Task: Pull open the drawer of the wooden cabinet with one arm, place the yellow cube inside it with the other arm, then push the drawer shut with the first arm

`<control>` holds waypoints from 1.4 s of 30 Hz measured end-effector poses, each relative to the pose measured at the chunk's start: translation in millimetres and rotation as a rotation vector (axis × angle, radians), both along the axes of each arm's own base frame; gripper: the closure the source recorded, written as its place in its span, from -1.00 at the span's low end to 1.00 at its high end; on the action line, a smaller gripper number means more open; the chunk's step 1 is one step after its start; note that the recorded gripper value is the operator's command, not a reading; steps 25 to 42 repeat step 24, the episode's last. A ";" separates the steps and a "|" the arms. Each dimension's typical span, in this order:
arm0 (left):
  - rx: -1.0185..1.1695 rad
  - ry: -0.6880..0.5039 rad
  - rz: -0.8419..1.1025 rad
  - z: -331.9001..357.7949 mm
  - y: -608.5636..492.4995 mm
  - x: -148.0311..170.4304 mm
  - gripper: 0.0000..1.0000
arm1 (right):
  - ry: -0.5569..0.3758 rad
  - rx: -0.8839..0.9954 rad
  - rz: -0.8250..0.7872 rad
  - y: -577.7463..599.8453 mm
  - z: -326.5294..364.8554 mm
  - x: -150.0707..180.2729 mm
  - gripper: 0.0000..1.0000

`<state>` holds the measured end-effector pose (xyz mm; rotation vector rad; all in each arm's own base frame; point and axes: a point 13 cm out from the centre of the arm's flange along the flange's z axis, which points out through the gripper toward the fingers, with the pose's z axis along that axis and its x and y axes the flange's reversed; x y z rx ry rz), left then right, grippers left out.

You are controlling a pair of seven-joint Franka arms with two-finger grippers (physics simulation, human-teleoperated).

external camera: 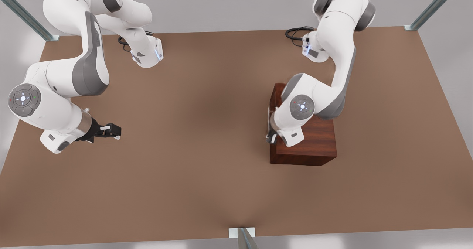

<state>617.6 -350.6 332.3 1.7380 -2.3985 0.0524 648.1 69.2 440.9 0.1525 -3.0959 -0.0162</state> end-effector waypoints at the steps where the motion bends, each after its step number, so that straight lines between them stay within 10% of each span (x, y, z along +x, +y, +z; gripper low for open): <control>1: -0.011 -0.017 0.026 23.3 51.4 20.0 -1.00 | 0.000 0.000 0.000 0.0 0.0 0.0 -1.00; 10: 0.066 -0.165 -0.295 181.9 260.6 -11.5 -1.00 | 0.000 0.000 0.004 0.5 0.0 -0.1 -1.00; 24: 0.053 -0.158 -0.882 176.5 269.0 -22.7 -1.00 | 0.000 0.000 0.004 -2.2 0.0 0.2 -1.00; 42: 0.053 -0.158 -0.882 176.5 269.0 -22.7 -1.00 | 0.000 0.000 0.004 -2.2 0.0 0.2 -1.00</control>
